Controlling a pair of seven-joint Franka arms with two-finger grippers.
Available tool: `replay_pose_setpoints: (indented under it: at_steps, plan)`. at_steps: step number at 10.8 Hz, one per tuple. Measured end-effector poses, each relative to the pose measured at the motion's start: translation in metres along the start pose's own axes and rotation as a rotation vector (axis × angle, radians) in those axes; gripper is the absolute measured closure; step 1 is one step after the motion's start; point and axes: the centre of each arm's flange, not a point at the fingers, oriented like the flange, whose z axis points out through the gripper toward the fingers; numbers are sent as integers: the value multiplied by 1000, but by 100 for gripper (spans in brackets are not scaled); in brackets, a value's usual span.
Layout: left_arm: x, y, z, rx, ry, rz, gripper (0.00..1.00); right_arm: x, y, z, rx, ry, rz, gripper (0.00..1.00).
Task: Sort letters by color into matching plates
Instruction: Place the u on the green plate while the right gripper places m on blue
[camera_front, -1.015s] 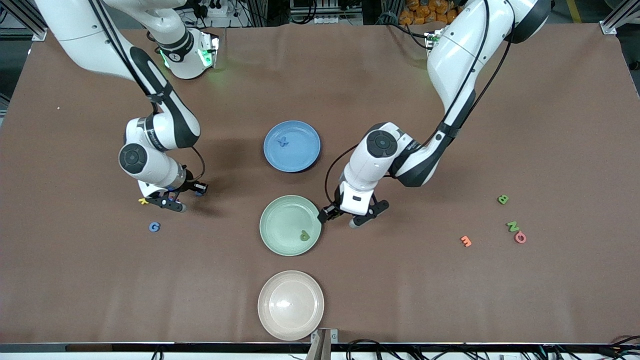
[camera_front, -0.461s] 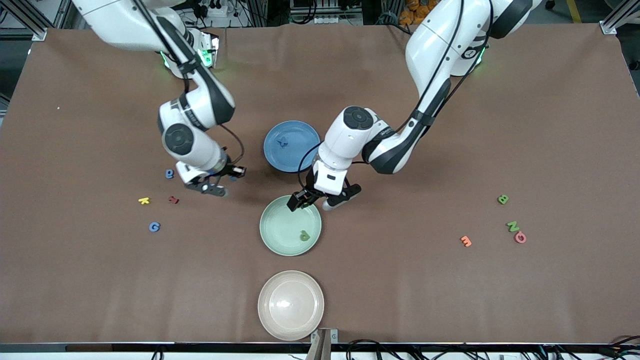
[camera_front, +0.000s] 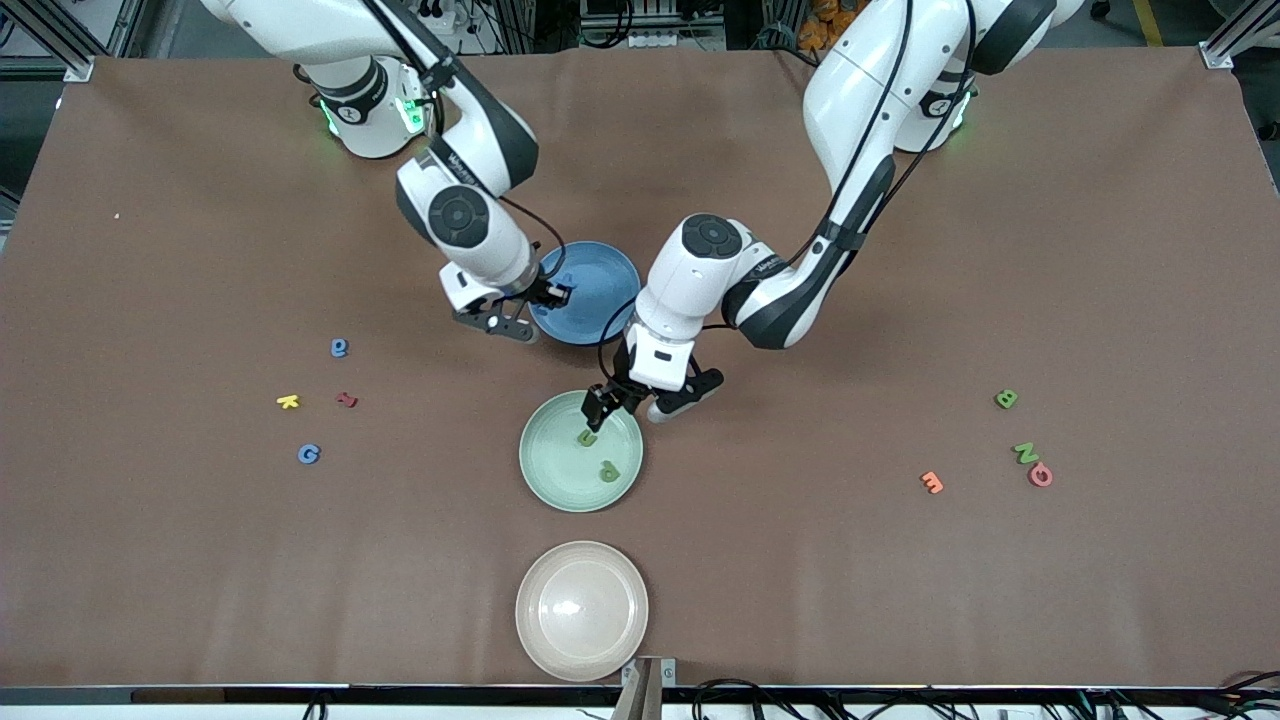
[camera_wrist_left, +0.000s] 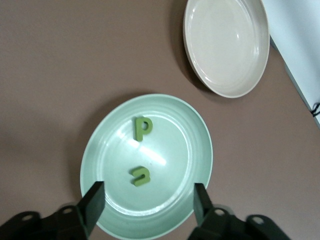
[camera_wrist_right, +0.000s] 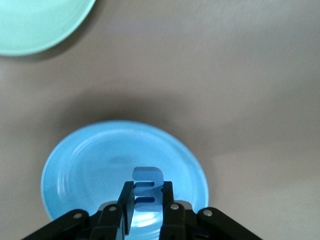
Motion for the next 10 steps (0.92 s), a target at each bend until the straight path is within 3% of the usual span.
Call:
replay_pose_setpoints:
  at_steps: [2, 3, 6, 8, 10]
  plan:
    - [27, -10, 3, 56, 38, -16, 0, -25, -16, 4, 5, 1, 15, 74]
    - [50, -18, 5, 115, 58, -39, 0, -36, -24, 8, 13, 5, 22, 74]
    - [147, -63, -11, 388, 87, -84, 0, -68, -44, 31, 30, -3, 25, 74]
    - [203, -88, -34, 495, 73, -60, 0, -72, -47, 42, 30, -11, 21, 74]
    - [230, -113, -48, 581, 40, -32, 0, -66, -49, 46, 33, -11, 31, 72]
